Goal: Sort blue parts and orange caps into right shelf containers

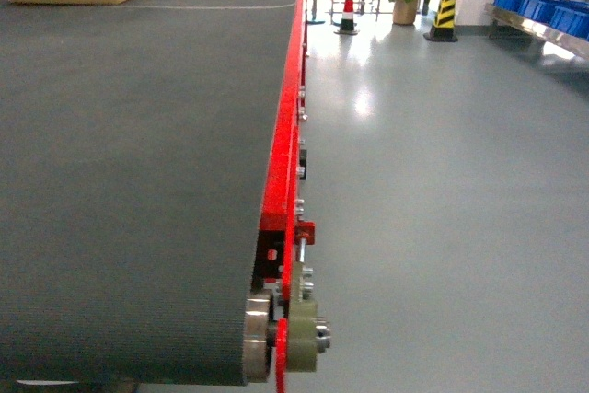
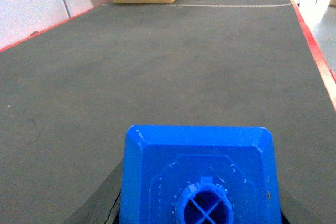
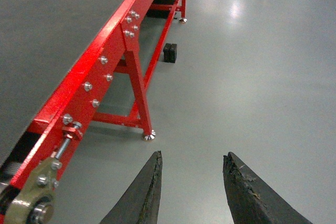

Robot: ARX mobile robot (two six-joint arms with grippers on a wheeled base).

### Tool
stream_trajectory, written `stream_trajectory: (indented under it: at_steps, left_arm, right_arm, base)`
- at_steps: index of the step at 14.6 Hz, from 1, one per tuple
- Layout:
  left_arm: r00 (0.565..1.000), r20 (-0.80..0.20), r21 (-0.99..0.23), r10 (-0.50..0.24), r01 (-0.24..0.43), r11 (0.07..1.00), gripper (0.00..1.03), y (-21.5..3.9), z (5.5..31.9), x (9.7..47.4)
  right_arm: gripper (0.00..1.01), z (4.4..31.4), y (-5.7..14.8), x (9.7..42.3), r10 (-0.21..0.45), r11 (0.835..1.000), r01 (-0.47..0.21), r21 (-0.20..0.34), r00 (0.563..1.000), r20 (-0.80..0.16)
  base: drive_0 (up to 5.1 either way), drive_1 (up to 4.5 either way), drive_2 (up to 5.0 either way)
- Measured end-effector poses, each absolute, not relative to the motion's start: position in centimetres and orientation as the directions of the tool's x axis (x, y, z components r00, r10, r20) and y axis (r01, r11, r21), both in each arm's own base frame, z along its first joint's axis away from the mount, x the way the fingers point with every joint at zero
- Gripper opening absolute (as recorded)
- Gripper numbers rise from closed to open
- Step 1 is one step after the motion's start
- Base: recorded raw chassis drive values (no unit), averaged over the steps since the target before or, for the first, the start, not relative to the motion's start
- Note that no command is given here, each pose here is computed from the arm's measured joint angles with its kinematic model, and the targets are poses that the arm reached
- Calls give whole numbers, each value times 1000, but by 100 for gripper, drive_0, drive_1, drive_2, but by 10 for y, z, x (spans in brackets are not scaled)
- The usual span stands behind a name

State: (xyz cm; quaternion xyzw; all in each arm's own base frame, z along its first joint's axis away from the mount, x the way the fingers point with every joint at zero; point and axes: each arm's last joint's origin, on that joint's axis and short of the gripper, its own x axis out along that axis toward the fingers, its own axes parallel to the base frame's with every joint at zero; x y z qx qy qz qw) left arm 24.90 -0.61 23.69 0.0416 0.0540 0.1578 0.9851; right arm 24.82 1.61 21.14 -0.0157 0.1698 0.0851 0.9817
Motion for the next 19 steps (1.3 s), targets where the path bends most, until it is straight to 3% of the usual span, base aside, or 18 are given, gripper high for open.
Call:
stream_trajectory:
  at_steps: [19]
  left_arm:
    - [944,-95,100,316,-307,946,44,-6,237,249]
  right_arm:
    - [34,211,16,248,164,985,-174,-1,927,-337]
  base:
    - [502,-243,-243]
